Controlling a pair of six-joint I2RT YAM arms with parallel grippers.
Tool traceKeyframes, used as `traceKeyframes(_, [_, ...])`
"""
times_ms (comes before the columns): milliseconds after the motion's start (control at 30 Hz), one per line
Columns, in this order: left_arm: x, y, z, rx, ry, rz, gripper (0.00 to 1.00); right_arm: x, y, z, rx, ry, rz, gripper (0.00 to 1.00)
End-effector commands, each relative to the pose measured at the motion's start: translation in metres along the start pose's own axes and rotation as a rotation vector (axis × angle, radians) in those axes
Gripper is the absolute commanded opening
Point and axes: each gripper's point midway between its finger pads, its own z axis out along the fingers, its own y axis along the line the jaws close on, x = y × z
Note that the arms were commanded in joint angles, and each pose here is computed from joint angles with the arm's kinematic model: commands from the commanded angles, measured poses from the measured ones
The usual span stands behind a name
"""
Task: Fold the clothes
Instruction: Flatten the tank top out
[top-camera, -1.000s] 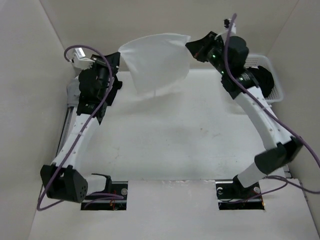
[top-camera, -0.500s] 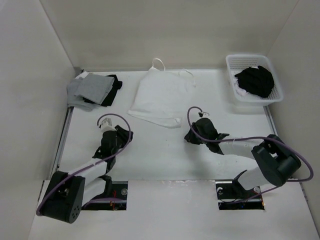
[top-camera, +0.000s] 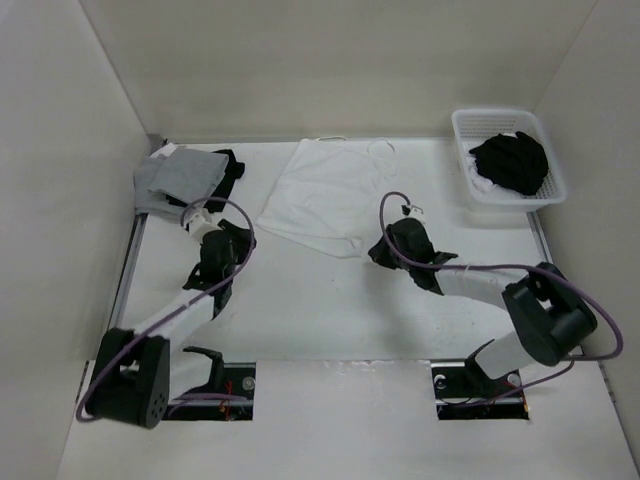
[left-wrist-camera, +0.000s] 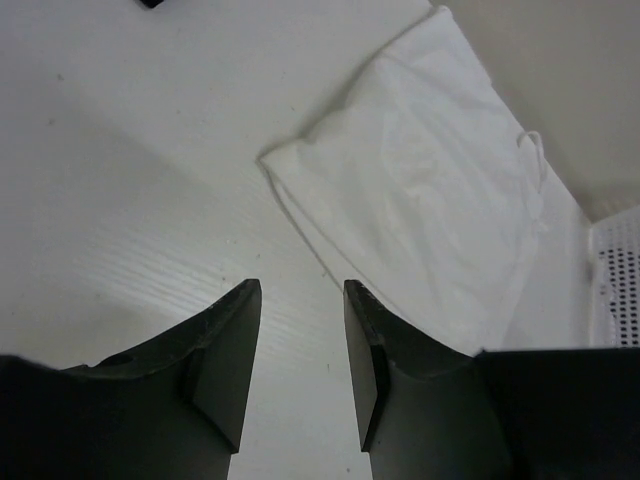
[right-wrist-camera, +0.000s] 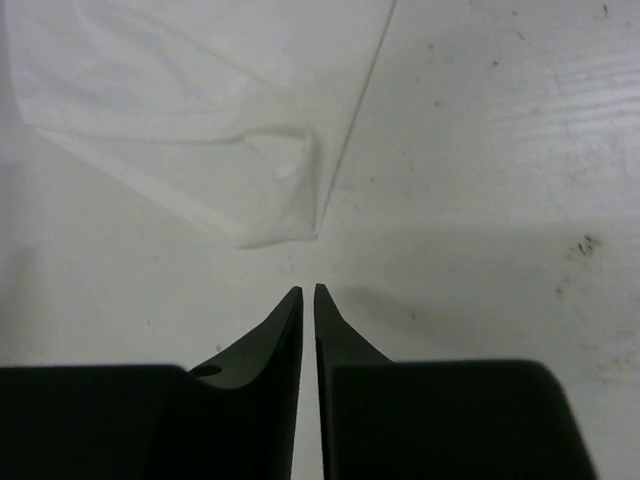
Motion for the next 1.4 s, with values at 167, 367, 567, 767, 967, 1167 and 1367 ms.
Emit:
traceKeyframes(167, [-0.003, -0.01, 0.065, -0.083, 0.018, -0.002, 0.36, -0.044, 0.02, 0.05, 0.015, -0.05, 0.019, 0.39])
traceKeyframes(367, [0.001, -0.004, 0.093, -0.129, 0.044, -0.026, 0.34, -0.035, 0.018, 0.074, 0.069, 0.024, -0.001, 0.36])
traceKeyframes(567, [0.008, -0.001, 0.108, -0.147, 0.069, -0.031, 0.34, -0.032, 0.027, 0.072, 0.054, 0.024, -0.056, 0.02])
traceKeyframes(767, [0.016, 0.011, 0.113, -0.184, 0.099, -0.049, 0.32, 0.007, 0.033, 0.023, 0.062, 0.027, -0.243, 0.02])
traceKeyframes(967, [0.017, 0.014, 0.108, -0.188, 0.097, -0.062, 0.31, 0.07, 0.013, -0.025, 0.096, 0.074, -0.422, 0.14])
traceKeyframes(1167, [0.015, 0.019, 0.105, -0.198, 0.098, -0.058, 0.31, 0.049, 0.006, -0.054, 0.091, 0.018, -0.318, 0.42])
traceKeyframes(1367, [0.018, 0.034, 0.09, -0.227, 0.108, -0.029, 0.31, 0.02, 0.019, -0.03, -0.022, 0.029, -0.115, 0.47])
